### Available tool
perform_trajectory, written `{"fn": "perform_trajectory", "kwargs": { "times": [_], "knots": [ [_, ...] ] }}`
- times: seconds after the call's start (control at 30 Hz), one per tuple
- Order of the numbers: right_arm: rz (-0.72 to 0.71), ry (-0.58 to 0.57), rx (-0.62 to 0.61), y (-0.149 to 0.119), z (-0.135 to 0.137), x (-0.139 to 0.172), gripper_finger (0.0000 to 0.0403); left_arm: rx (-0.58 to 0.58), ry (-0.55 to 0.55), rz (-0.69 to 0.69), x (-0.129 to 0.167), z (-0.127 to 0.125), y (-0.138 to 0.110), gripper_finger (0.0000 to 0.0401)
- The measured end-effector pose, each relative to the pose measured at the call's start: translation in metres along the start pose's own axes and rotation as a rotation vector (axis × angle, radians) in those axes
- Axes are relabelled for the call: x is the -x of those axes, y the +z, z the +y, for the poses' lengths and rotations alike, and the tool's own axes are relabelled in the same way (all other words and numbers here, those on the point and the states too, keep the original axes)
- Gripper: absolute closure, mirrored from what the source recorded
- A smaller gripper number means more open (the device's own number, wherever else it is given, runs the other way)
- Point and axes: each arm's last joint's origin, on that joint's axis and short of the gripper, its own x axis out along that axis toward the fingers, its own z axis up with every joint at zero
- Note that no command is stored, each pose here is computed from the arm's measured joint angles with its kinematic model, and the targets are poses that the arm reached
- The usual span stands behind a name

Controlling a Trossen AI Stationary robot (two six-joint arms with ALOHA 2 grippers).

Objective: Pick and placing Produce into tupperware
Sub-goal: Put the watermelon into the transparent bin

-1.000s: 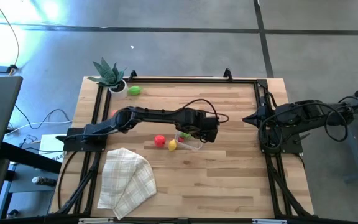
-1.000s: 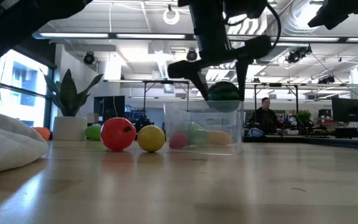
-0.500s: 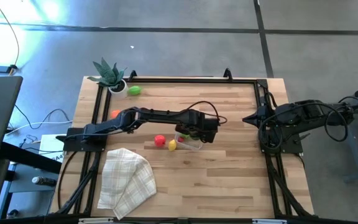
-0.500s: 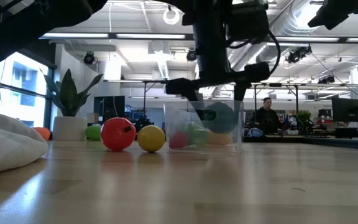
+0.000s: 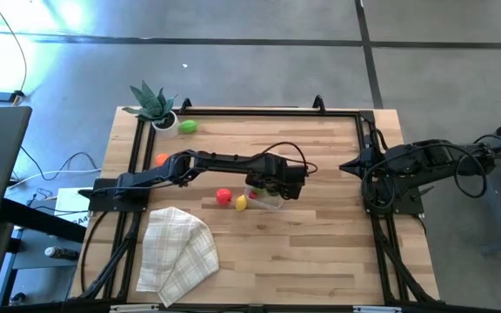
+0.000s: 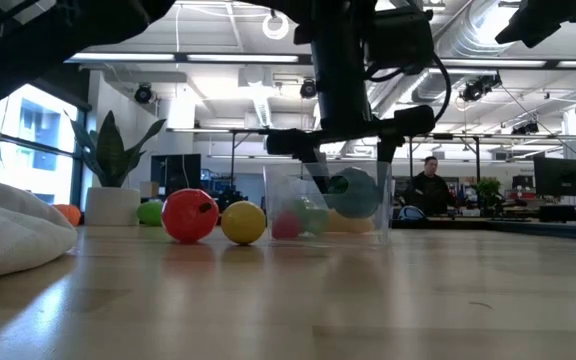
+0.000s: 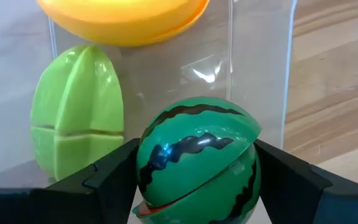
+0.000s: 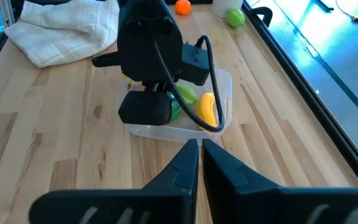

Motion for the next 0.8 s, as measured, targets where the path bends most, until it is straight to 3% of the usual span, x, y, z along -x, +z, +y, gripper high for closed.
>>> {"fn": "perform_trajectory", "kwargs": {
  "times": [0.8],
  "knots": [
    [0.000,0.000,0.000,0.000,0.000,0.000,0.0392,0.004,0.018,0.046,-0.019,0.002,0.006,0.0130]
  ]
}}
